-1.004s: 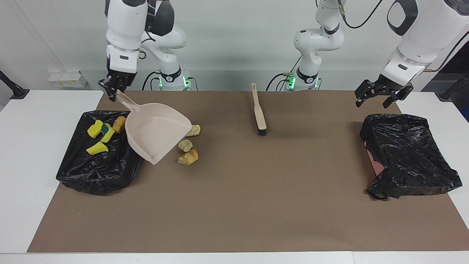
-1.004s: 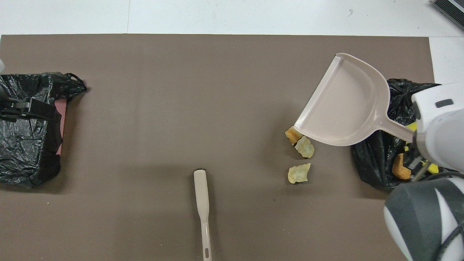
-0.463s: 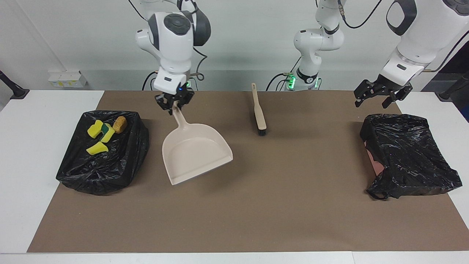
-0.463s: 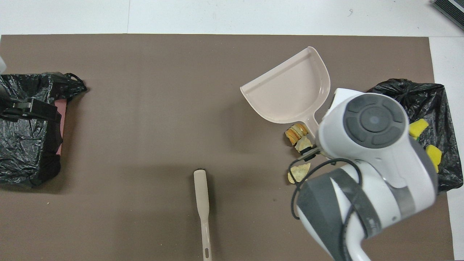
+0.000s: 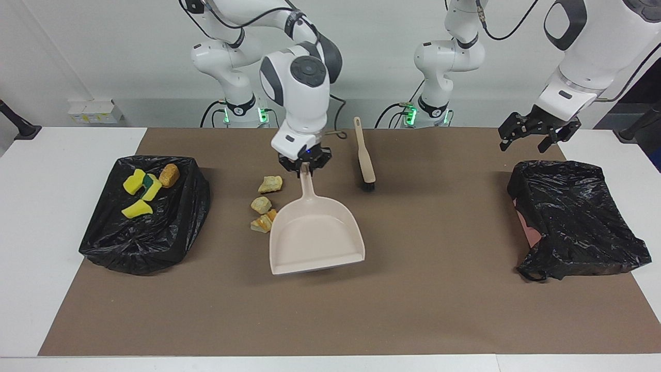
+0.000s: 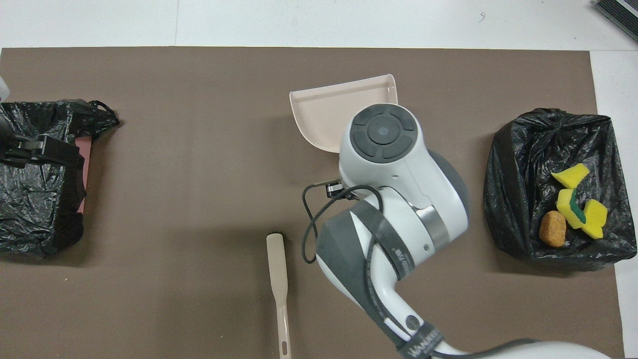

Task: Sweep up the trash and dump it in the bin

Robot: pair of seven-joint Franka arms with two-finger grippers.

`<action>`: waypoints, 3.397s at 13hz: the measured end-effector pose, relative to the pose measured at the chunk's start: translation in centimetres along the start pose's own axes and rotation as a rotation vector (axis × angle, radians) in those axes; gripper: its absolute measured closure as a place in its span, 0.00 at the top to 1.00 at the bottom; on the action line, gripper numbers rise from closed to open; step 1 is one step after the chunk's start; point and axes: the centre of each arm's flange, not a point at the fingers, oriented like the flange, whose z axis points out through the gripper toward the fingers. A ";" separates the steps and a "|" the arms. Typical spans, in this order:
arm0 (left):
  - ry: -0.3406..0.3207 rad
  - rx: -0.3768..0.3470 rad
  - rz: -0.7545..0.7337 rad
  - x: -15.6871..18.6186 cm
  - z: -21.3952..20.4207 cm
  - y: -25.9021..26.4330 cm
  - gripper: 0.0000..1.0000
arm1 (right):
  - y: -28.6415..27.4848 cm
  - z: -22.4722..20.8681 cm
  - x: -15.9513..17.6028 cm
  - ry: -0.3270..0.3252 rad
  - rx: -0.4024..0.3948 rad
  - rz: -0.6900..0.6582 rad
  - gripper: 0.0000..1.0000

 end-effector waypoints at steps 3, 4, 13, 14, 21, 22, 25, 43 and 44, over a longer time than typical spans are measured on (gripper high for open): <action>-0.001 0.000 0.001 0.0 0.1 0.0 1.00 | -6.2 2.9 4.1 0.032 0.050 0.062 0.32; -0.001 0.000 0.001 0.0 0.1 0.1 1.00 | -7.7 4.1 5.1 0.045 0.067 0.064 0.32; -0.004 0.000 0.004 0.0 0.2 0.2 1.00 | -13.8 10.6 5.0 0.015 0.164 0.080 0.32; -0.004 0.000 0.004 0.0 0.2 0.2 1.00 | -13.7 10.5 5.0 0.015 0.164 0.081 0.32; -0.003 0.000 -0.008 0.0 0.2 -0.4 1.00 | -13.2 4.9 1.7 0.008 0.151 0.054 1.00; -0.002 0.000 -0.011 0.0 0.1 -0.6 1.00 | -13.5 4.4 0.3 -0.002 0.148 0.044 1.00; 0.002 0.000 0.004 0.1 0.1 -0.1 1.00 | -14.3 3.4 -5.0 -0.031 0.120 0.012 1.00; 0.027 -0.005 0.057 5.5 21.3 25.1 1.00 | -16.4 13.6 -26.1 -0.079 0.114 -0.098 0.64; 0.026 -0.006 0.036 5.8 22.8 25.8 1.00 | -16.3 13.7 -26.2 -0.081 0.111 -0.099 0.64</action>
